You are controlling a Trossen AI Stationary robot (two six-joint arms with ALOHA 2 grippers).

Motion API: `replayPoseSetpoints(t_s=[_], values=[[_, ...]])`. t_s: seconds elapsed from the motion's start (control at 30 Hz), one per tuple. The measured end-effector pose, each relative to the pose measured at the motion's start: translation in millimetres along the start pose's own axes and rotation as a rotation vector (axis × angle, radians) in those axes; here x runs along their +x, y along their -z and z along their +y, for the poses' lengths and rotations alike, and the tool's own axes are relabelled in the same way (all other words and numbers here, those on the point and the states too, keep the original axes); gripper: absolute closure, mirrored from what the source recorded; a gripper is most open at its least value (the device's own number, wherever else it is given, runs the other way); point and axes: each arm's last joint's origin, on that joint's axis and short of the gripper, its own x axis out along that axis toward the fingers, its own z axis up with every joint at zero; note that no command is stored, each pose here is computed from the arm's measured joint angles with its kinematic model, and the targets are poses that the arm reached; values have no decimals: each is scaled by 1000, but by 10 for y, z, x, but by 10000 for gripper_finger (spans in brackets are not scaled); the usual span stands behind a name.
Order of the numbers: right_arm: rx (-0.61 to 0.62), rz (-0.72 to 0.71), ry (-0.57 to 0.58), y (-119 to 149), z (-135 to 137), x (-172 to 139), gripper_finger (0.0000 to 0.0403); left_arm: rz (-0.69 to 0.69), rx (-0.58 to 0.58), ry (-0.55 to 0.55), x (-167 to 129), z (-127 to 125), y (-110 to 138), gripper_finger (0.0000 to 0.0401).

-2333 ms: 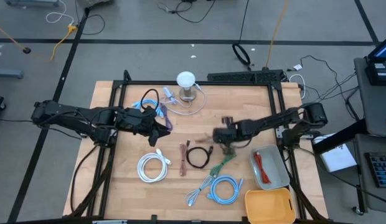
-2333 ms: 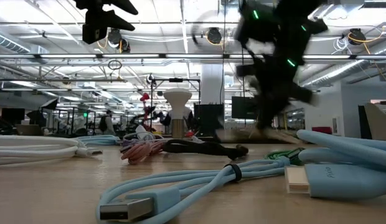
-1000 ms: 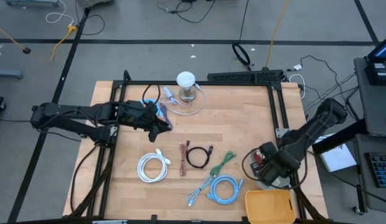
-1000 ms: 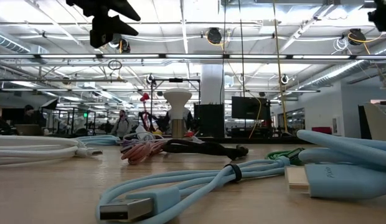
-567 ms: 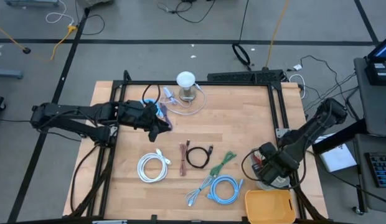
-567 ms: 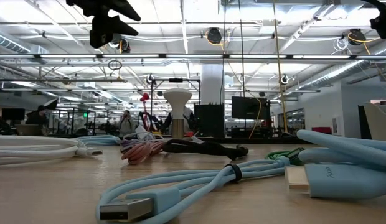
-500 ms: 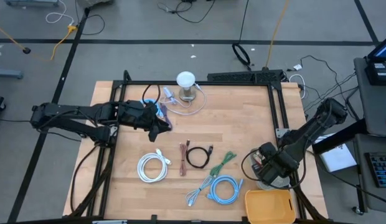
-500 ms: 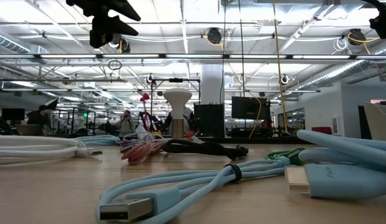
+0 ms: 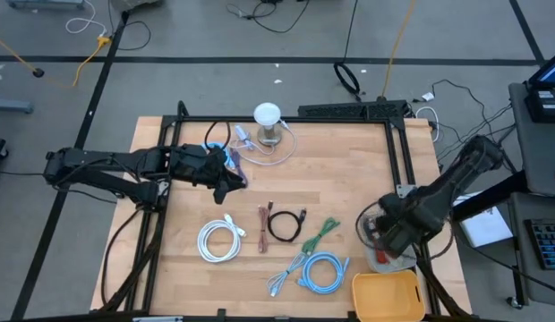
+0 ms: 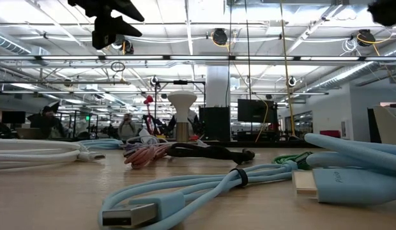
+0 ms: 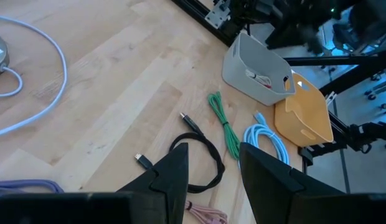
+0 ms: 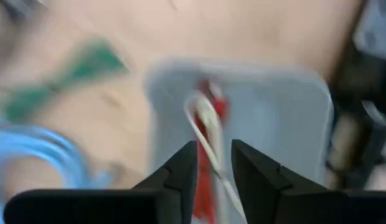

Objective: Pick & Place USB Port
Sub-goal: Put the black HDMI cable into the yellow bin

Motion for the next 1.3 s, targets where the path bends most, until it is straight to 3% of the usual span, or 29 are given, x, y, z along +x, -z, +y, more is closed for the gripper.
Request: replayPoseSetpoints(t_s=[0.17, 0.33, 0.43, 0.5, 0.57, 0.67, 0.8, 0.9, 1.07, 1.3], values=[[59, -268, -277, -287, -10, -281, 318, -15, -2, 11, 0, -10, -14, 256], [21, -641, -541, -533, 115, -535, 318, -44, -21, 32, -2, -31, -43, 256], [-80, -869, -578, -633, 301, -637, 318, -60, -34, 44, -3, -42, -58, 256], [-166, -939, -587, -707, 449, -645, 318, -77, -42, 34, -4, -44, -66, 256], [-270, -918, -661, -794, 591, -569, 318, -84, -52, 12, 3, -47, -55, 256], [-373, -756, -777, -925, 819, -301, 319, -54, -62, -29, 45, -45, -3, 256], [-416, -447, -760, -1024, 1042, 160, 319, 75, -114, -84, 198, 1, 117, 256], [-442, -317, -735, -1040, 1186, 426, 319, 160, -118, -81, 312, -11, 203, 256], [-617, -180, -681, -951, 1361, 816, 319, 160, -96, -52, 350, -112, 260, 256], [-902, -135, -755, -699, 1567, 1058, 319, 132, -91, -54, 321, -143, 260, 256]])
